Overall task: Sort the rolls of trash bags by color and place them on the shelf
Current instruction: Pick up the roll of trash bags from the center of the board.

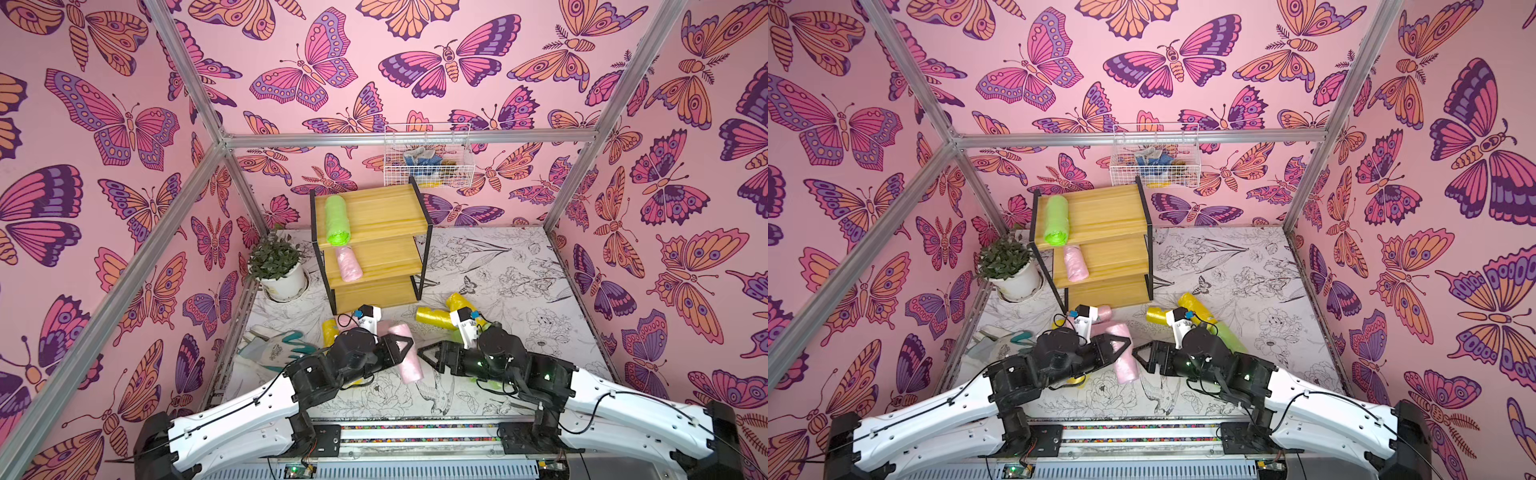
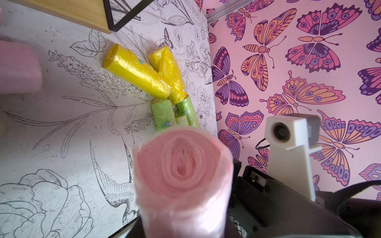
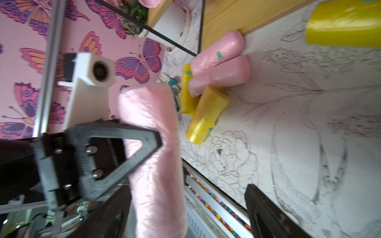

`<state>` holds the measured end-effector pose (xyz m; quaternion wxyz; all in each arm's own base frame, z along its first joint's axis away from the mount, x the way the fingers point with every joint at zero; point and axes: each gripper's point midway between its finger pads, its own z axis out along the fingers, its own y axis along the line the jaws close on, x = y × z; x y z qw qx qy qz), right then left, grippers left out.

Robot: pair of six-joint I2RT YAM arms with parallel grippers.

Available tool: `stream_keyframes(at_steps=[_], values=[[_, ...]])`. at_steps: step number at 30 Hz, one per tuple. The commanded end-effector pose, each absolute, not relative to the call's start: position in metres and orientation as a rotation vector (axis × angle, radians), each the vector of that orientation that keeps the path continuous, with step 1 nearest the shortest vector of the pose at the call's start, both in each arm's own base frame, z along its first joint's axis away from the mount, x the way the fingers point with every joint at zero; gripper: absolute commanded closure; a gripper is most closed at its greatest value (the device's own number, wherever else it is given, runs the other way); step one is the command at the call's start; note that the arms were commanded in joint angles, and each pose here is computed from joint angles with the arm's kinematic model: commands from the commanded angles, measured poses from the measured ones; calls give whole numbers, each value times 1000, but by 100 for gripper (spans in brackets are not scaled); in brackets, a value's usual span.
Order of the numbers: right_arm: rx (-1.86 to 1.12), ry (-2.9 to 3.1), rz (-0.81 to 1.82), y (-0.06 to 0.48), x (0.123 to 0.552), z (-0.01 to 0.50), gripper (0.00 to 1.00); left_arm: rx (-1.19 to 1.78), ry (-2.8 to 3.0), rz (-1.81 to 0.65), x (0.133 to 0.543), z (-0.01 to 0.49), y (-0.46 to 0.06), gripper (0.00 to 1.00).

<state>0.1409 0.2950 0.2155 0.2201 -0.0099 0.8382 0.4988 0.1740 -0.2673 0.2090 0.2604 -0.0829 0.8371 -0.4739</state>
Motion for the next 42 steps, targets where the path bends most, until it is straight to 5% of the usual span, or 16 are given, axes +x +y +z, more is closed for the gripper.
stream_keyframes(at_steps=[1,26,36,39,40,42], values=[[-48,2225,1553,312,132,243,11,-248,2155,-1345,180,230,-266,100],[-93,2270,1386,328,117,224,36,-302,2114,-1371,183,243,-262,100],[-123,2298,1405,346,115,221,79,-313,2120,-1374,182,240,-261,100],[-135,2299,1429,351,113,223,99,-318,2122,-1374,181,237,-259,100],[-139,2302,1424,352,113,223,100,-323,2124,-1367,181,236,-257,94],[-135,2298,1399,349,115,223,100,-312,2148,-1327,179,234,-252,46]])
